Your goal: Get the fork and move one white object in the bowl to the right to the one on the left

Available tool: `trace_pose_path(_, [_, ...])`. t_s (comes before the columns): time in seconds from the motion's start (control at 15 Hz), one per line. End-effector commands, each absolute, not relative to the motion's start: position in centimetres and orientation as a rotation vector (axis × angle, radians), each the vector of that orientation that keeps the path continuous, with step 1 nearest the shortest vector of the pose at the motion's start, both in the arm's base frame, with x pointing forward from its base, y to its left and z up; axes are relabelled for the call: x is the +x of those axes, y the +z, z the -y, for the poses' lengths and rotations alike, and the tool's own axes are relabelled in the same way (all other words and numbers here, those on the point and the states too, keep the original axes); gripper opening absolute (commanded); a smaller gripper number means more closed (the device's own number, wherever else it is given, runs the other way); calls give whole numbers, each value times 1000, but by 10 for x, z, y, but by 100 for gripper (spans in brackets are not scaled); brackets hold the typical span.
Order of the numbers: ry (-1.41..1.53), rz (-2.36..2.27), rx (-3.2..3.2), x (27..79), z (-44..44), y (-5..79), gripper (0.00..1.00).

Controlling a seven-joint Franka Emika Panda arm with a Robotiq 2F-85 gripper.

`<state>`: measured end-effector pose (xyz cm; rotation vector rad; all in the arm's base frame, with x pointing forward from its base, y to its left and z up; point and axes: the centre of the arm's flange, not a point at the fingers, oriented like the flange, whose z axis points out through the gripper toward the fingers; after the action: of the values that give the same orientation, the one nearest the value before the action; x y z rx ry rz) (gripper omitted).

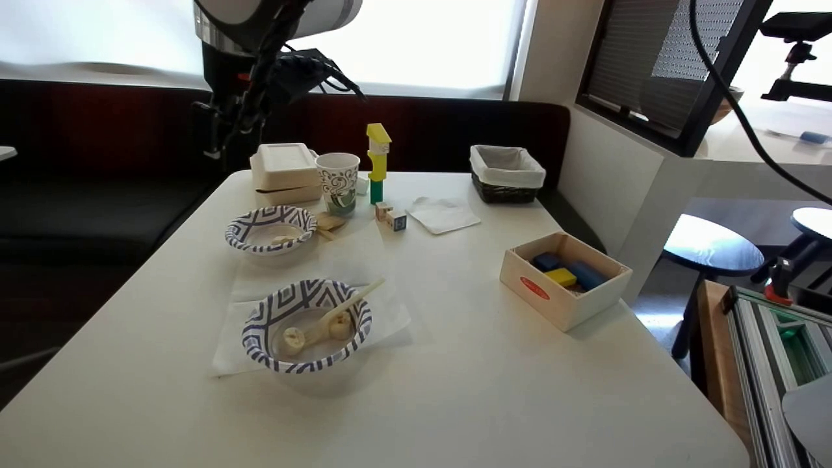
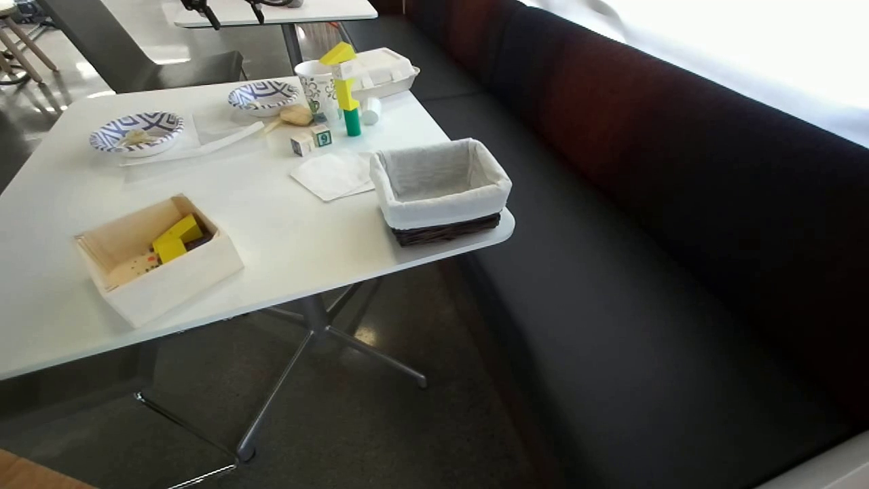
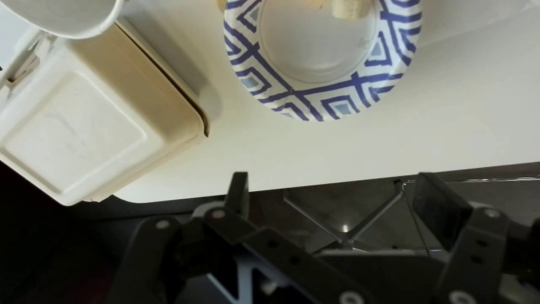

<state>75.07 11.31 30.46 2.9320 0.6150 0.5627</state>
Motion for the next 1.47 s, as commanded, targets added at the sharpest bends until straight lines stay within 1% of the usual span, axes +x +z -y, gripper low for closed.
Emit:
trace_pose_path(0.0, [626,-506,2944,788,-105,268,100])
trace_pose_path(0.27, [612,-440,2957,807,-96,237,100])
trace_pose_path(0.6, [681,-331,3032,821,-100,221,100])
trace_pose_path(1.0, [697,-219,3069,829,-95,198,100])
trace_pose_path(1.4, [700,-214,3046,834,-93,178,100])
